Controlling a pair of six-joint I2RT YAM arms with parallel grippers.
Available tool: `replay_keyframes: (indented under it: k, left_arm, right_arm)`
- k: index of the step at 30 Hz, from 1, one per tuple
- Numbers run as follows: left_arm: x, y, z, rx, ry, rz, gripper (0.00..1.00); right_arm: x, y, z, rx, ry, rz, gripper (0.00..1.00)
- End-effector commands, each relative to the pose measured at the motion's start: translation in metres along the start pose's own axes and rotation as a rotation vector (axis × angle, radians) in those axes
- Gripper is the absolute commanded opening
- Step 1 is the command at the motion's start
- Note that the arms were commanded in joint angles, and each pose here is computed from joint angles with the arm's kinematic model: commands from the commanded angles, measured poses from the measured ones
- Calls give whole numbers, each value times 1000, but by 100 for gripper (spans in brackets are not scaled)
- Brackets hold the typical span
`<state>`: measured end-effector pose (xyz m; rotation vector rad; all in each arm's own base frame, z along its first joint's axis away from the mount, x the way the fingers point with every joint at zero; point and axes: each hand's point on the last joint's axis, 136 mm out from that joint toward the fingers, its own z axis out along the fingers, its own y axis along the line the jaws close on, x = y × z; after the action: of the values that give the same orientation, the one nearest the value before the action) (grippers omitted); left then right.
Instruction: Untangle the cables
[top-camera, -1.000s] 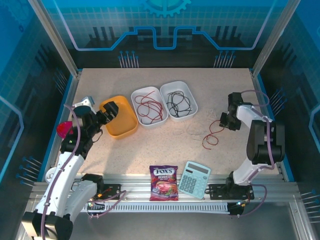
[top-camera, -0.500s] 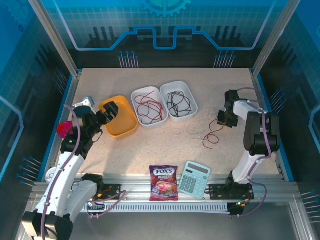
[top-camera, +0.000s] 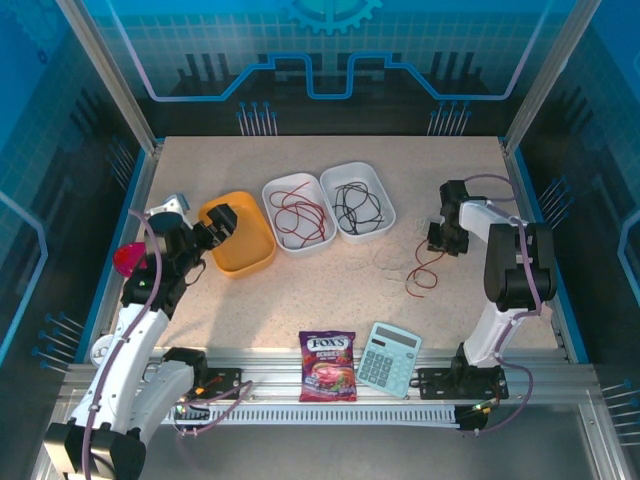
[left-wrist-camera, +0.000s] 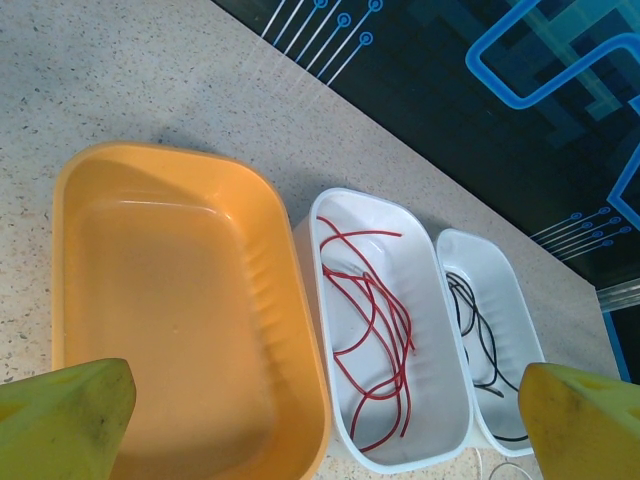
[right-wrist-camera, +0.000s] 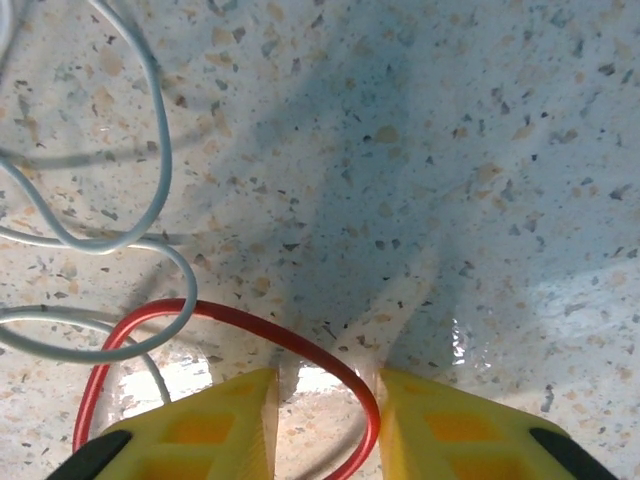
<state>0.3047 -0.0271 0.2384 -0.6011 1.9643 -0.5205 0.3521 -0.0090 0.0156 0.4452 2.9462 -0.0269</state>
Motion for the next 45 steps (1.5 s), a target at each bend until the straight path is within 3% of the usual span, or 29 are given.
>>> replay_keyframes:
  k: [1,9,19,26,32,38,42,45]
  left_arm:
    - [-1,1,0,-3,-7,1,99]
    - [-2,1,-1,-6,-12,4,99]
    - [0,3,0,-10,-10,-7,99]
    - [1,2,-1,-2,-9,-10,99]
    - [4,1,-1,6,6,-5,99]
    - [5,-6,0,45,16,8,99]
    - [5,-21,0,125,26,25,99]
    - [8,-42,-1,239,50,50,99]
  right_arm:
    - [12,-1,6,29,71,-15,25]
    - [13,-8,-20,85,17,-37,0]
    - [6,-21,-112,372,-226,-148,0]
    - [3,0,-185,388,-467,-204,0]
    - [8,19,-250,234,-685,-196,0]
    - [22,38,-313,-114,-899,-158,0]
    - [30,60,-345,-358,-1027,-164,0]
    - [32,72,-351,-459,-1049,-158,0]
